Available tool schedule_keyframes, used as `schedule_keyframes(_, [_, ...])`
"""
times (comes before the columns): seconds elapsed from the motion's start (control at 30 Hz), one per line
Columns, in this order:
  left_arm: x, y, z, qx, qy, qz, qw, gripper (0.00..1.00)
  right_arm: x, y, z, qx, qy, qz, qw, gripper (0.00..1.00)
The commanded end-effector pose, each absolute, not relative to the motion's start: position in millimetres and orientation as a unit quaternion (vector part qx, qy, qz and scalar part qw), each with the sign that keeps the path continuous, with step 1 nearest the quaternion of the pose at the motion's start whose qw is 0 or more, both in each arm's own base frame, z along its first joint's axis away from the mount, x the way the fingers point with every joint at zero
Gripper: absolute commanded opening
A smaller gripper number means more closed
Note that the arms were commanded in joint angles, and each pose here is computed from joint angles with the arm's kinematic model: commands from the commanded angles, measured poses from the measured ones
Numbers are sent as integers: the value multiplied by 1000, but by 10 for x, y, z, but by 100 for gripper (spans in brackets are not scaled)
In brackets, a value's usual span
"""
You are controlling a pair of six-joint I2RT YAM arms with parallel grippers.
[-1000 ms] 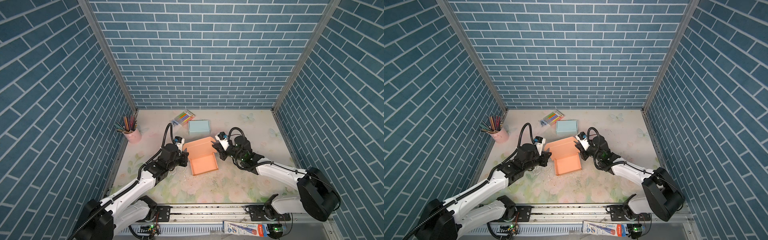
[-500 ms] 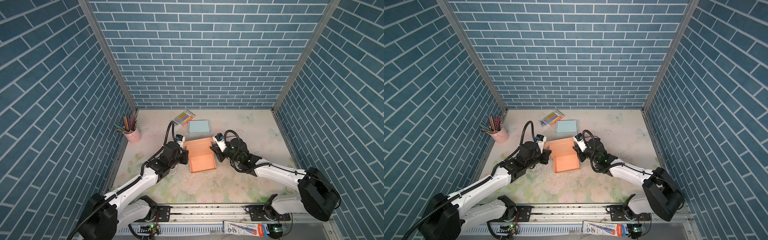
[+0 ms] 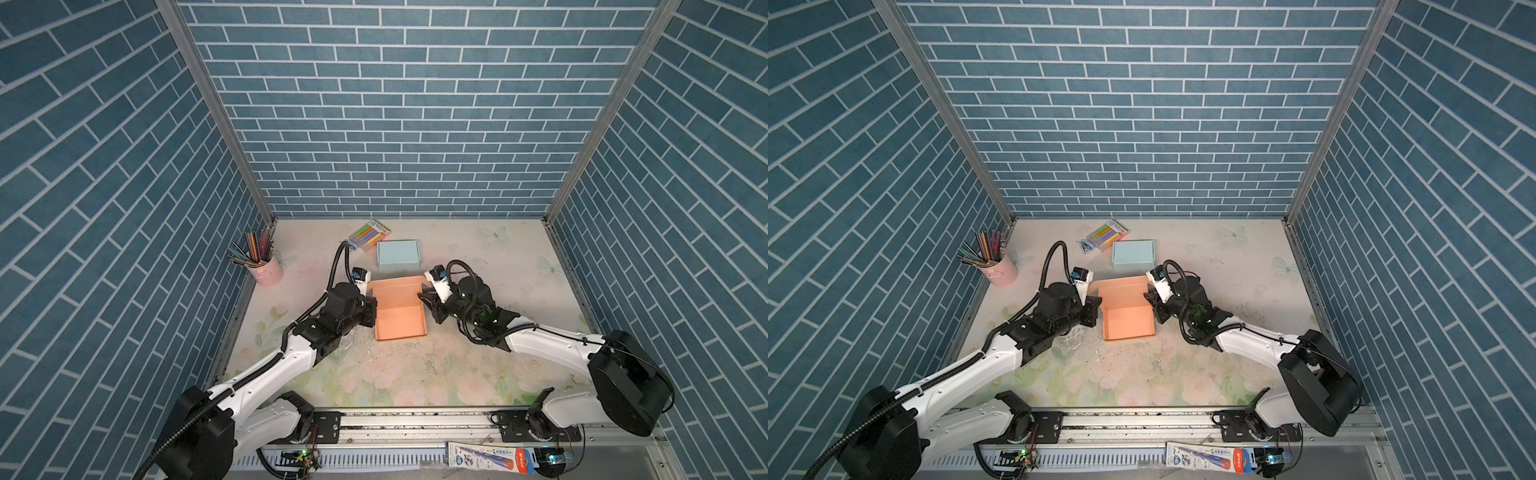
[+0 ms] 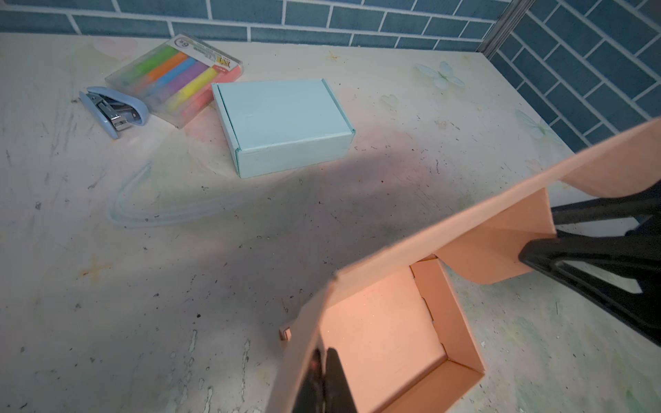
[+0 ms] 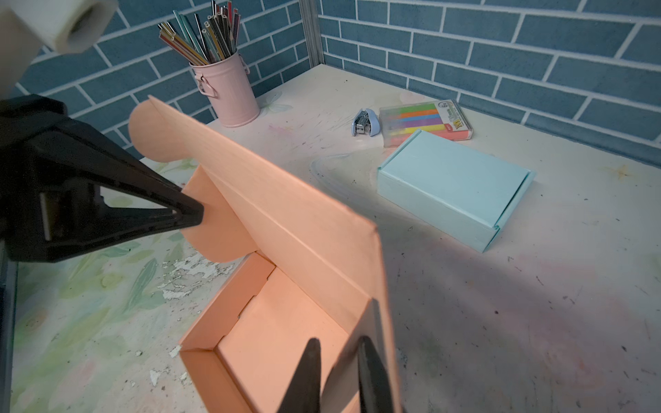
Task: Fold the paper box
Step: 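Hold the pink lid with both grippers and fold it down over the box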
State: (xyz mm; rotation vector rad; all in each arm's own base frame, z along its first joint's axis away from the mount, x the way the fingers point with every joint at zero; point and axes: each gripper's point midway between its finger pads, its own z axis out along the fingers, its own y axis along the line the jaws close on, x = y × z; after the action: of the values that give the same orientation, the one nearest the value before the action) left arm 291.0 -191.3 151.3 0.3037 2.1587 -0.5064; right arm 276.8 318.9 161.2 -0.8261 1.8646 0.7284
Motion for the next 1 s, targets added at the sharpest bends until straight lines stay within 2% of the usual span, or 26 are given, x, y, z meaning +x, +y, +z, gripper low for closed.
schedule_keyframes(0.0, [2945,-2152,1757,161,831,-235,477,5,2632,3277,1590,-342,755,328,453,24])
schedule_keyframes(0.47, [2810,-2195,1280,185,845,-198,461,5,2716,3155,1388,-320,790,287,438,24])
schedule_keyframes(0.83, [2718,-2281,1234,163,847,-207,461,5,2699,3017,1341,-303,809,263,430,25])
schedule_keyframes(0.97, [2716,-2293,1178,144,855,-177,465,6,2664,2997,1324,-303,809,261,430,25])
